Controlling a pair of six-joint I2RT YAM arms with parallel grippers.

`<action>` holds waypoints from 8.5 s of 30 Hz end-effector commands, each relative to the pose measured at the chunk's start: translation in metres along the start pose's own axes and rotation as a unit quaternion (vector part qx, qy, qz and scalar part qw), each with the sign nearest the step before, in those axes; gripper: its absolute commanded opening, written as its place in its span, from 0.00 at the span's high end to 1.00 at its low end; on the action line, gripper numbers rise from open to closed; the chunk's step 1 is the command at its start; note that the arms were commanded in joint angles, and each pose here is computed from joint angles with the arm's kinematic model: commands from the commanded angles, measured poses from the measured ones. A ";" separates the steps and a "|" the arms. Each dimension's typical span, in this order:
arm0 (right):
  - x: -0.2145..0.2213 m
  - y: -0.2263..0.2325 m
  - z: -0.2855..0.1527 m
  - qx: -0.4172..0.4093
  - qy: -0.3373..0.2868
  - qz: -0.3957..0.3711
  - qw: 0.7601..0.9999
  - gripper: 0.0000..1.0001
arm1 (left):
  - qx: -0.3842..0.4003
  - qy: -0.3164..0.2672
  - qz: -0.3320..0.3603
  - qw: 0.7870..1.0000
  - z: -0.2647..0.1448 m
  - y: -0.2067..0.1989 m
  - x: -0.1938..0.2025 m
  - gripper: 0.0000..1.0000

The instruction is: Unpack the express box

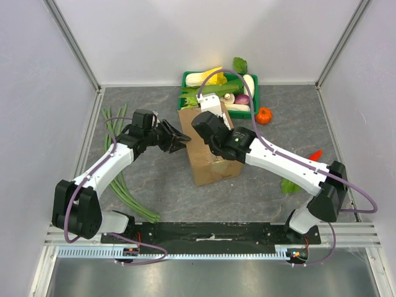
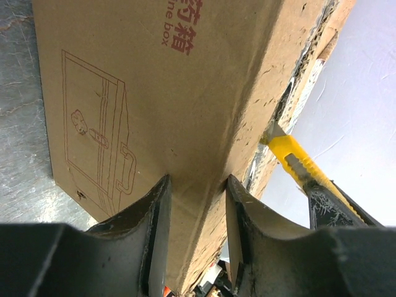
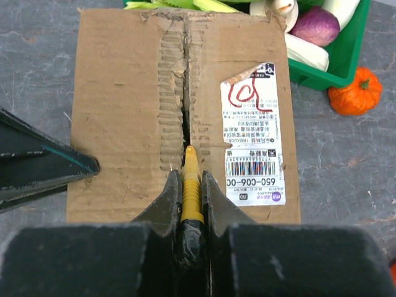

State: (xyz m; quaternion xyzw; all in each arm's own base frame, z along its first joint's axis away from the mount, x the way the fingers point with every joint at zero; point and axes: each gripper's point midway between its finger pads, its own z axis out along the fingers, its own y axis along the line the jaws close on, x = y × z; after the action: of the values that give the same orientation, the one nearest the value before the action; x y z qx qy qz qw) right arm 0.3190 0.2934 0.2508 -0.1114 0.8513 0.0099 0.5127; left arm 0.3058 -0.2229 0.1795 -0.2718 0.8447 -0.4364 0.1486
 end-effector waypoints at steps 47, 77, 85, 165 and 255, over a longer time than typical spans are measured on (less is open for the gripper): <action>-0.029 -0.020 -0.083 -0.040 -0.051 0.016 0.998 1.00 | -0.001 -0.033 0.014 0.999 0.013 0.002 -0.020 0.52; 0.010 -0.009 -0.041 -0.013 -0.043 -0.049 0.998 1.00 | 0.013 0.034 0.146 0.989 0.004 0.008 0.020 0.25; 0.017 -0.020 -0.043 -0.002 -0.042 -0.066 0.997 1.00 | -0.022 0.035 0.140 0.989 0.009 0.021 0.018 0.31; 0.044 -0.025 -0.082 -0.040 0.050 0.057 0.996 1.00 | -0.017 0.021 0.079 0.997 0.032 0.012 0.065 0.66; -0.063 0.046 -0.084 -0.283 -0.145 -0.077 0.945 1.00 | -0.056 -0.100 0.210 0.971 -0.054 0.005 -0.057 0.27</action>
State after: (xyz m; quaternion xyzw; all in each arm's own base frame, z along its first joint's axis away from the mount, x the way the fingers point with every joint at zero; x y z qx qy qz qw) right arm 0.2520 0.3039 0.3369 -0.2715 0.7714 0.2262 0.5291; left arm 0.3279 -0.1460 0.1982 -0.1186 0.8972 -0.2898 0.3114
